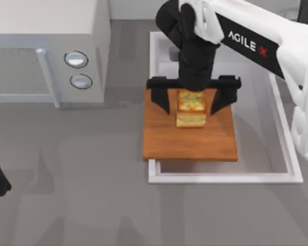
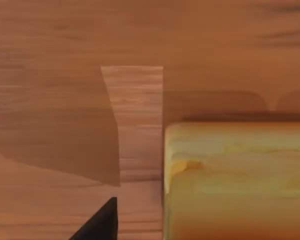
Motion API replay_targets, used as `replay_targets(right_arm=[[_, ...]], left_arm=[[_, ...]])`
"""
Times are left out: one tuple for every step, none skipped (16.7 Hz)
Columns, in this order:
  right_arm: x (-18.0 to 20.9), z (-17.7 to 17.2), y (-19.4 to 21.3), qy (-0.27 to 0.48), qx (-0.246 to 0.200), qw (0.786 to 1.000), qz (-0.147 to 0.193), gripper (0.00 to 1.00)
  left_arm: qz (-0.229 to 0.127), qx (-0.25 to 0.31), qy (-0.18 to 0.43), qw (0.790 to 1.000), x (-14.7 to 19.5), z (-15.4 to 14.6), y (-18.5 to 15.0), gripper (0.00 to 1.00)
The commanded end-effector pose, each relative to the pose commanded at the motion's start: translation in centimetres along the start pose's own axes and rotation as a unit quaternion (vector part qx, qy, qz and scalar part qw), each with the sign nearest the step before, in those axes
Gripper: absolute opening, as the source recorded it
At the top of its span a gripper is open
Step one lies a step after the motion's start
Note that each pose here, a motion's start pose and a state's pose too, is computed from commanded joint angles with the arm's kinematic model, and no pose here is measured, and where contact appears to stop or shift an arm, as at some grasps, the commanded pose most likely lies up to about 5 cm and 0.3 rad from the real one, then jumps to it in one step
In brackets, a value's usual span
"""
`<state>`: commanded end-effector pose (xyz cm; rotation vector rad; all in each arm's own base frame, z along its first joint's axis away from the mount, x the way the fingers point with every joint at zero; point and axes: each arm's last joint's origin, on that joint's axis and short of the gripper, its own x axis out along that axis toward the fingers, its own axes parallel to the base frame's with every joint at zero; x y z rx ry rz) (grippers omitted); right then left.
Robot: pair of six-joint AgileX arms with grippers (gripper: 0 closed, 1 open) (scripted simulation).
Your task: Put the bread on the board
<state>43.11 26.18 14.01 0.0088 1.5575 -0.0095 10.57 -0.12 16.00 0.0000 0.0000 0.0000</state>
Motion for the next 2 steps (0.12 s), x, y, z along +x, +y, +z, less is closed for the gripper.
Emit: replay_targets(right_arm=[[0.00, 0.00, 0.00, 0.000, 0.000, 1.000, 0.000, 1.00], [0.00, 0.00, 0.00, 0.000, 0.000, 1.000, 0.000, 1.00]], left_arm=[[0.000, 0.000, 0.000, 1.000, 0.00, 0.00, 0.00, 1.00], [0.000, 0.000, 0.000, 1.000, 0.00, 0.00, 0.00, 1.00]])
